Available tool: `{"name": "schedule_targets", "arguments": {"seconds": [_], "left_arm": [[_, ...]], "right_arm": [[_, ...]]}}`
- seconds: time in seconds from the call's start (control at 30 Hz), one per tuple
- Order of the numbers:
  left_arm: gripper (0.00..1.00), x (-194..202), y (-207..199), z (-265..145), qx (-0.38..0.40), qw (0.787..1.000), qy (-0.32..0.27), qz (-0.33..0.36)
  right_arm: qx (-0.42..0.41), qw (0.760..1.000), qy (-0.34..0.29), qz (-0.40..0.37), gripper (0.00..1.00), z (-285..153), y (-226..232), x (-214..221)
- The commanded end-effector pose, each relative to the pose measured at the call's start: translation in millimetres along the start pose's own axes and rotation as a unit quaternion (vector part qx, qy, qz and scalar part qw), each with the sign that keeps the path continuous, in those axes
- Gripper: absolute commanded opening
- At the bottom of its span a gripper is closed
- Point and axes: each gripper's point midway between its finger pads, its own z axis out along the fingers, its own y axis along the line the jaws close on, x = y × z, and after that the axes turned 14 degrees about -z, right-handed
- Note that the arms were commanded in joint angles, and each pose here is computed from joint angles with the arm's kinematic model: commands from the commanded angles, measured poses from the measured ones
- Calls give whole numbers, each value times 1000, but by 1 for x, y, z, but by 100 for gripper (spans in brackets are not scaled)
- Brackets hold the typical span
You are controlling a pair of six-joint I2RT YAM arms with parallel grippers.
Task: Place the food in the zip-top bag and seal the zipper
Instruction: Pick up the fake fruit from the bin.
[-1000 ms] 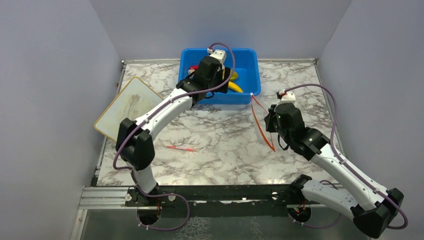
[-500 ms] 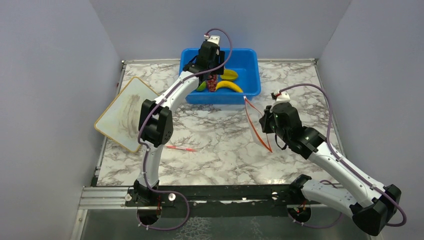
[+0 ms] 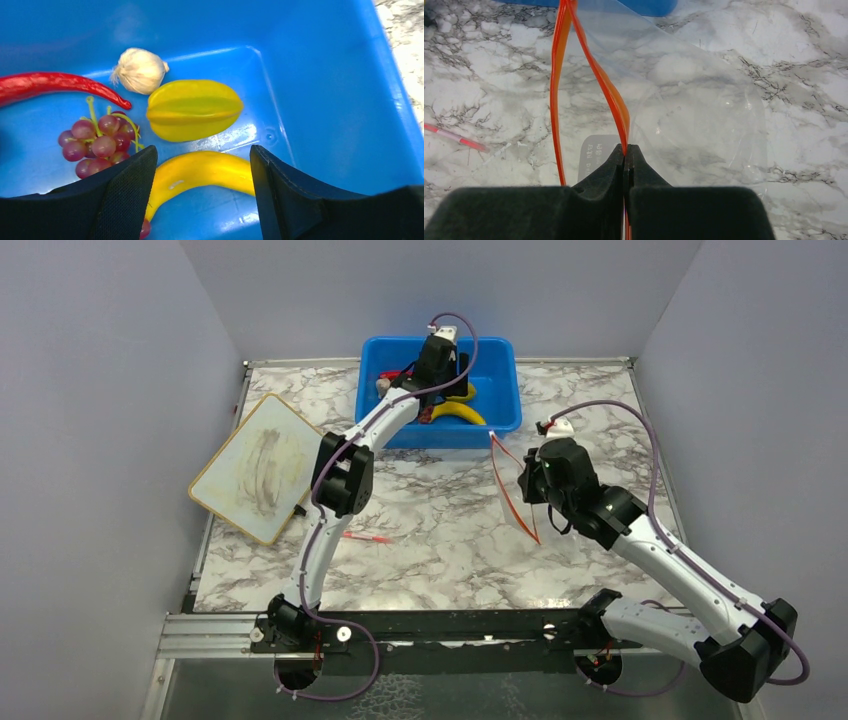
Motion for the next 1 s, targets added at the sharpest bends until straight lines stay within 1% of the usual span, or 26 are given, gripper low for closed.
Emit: {"name": "schedule_targets", "arguments": {"seconds": [0.0, 0.1, 0.17, 0.27, 0.4, 0.5, 0.6, 0.73, 0.77, 0.83, 0.9, 0.97], "left_arm": [[71, -9, 7, 14, -15, 996, -25, -80], [70, 0, 22, 8, -46, 989, -15, -142], [70, 6, 35, 3, -71, 983, -16, -166], [70, 8, 50, -2, -106, 979, -29, -174], [70, 7, 65, 1, -125, 978, -36, -165], [71, 4, 77, 2, -146, 978, -44, -143], [76, 0, 86, 7, -157, 980, -50, -115], [77, -14, 68, 8, -111, 991, -43, -53], [77, -19, 64, 5, -101, 993, -44, -36], [77, -29, 63, -5, -104, 993, -50, -2], [78, -35, 71, -16, -124, 990, -54, 30], [78, -35, 81, -24, -140, 987, -46, 61]], "right_arm": [[-9, 1000, -3, -11, 1, 1, 3, -11], [-8, 1000, 0, -15, 1, 5, 4, -12], [-7, 1000, 1, -16, 1, 7, 5, -12], [-8, 1000, -1, -18, 1, 11, 6, -14], [-8, 1000, 0, -25, 1, 15, 7, -14], [-7, 999, -1, -31, 1, 17, 7, -13], [-8, 999, 2, -37, 1, 20, 8, -12], [-9, 999, 5, -45, 1, 24, 9, -12], [-9, 999, 4, -47, 1, 25, 9, -13], [-8, 999, 4, -49, 1, 26, 9, -15], [-8, 999, 2, -49, 1, 27, 9, -17], [-7, 999, 1, -48, 1, 28, 10, -18]]}}
